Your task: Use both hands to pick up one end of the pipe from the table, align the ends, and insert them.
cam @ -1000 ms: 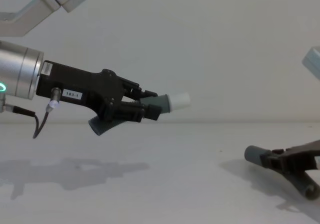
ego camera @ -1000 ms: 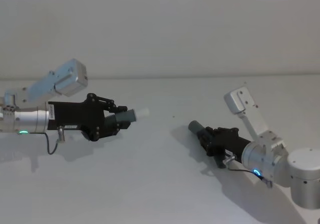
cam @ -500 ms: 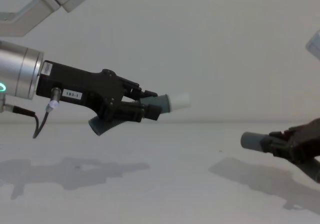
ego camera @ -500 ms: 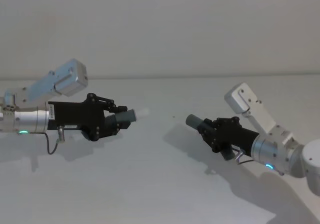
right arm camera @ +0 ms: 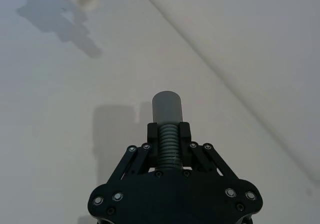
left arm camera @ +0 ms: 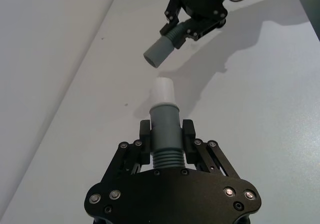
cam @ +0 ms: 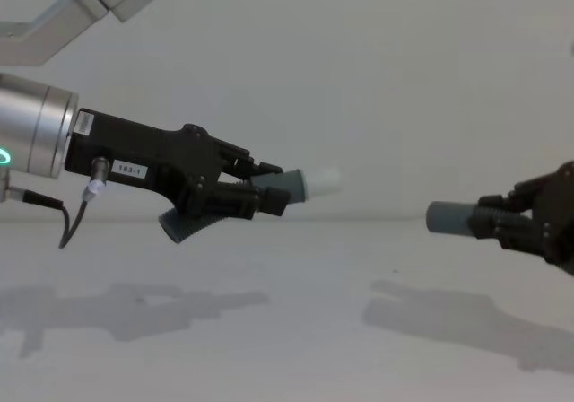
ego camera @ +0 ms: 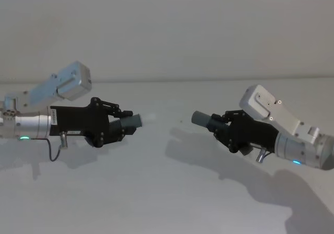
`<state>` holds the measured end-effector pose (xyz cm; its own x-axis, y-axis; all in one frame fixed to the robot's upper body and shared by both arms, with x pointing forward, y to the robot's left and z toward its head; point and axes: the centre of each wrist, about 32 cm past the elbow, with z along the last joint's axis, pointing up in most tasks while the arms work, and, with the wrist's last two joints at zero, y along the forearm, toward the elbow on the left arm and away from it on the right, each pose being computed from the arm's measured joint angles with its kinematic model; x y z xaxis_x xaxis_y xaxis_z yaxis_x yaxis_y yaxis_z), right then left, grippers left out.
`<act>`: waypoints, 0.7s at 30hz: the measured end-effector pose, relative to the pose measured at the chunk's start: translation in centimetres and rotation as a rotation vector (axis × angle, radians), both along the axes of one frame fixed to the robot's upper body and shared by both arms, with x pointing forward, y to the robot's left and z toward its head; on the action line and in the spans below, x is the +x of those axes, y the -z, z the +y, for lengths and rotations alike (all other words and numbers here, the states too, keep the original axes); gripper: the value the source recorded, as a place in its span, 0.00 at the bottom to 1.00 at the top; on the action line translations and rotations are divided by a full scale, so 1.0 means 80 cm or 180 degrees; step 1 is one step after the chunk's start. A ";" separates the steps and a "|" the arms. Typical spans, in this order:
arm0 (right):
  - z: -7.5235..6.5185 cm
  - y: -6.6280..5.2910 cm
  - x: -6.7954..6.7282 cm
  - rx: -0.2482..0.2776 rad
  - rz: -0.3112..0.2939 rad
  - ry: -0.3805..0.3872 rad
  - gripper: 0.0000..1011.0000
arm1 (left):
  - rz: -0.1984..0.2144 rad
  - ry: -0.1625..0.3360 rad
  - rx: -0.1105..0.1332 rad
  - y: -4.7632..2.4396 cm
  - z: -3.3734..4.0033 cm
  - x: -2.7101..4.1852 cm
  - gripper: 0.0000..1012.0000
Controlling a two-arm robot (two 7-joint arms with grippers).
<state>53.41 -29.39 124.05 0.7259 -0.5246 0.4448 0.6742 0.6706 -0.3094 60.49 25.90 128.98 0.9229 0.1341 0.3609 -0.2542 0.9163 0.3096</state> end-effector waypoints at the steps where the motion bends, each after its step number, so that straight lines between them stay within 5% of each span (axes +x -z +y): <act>1: -0.004 -0.004 0.002 -0.0044 -0.0075 -0.0080 0.22 | 0.0000 0.0000 0.0000 0.0000 0.0000 0.0000 0.33; 21: -0.031 -0.039 0.037 -0.0492 -0.0830 -0.1067 0.22 | 0.0000 0.0000 0.0000 0.0000 0.0000 0.0000 0.33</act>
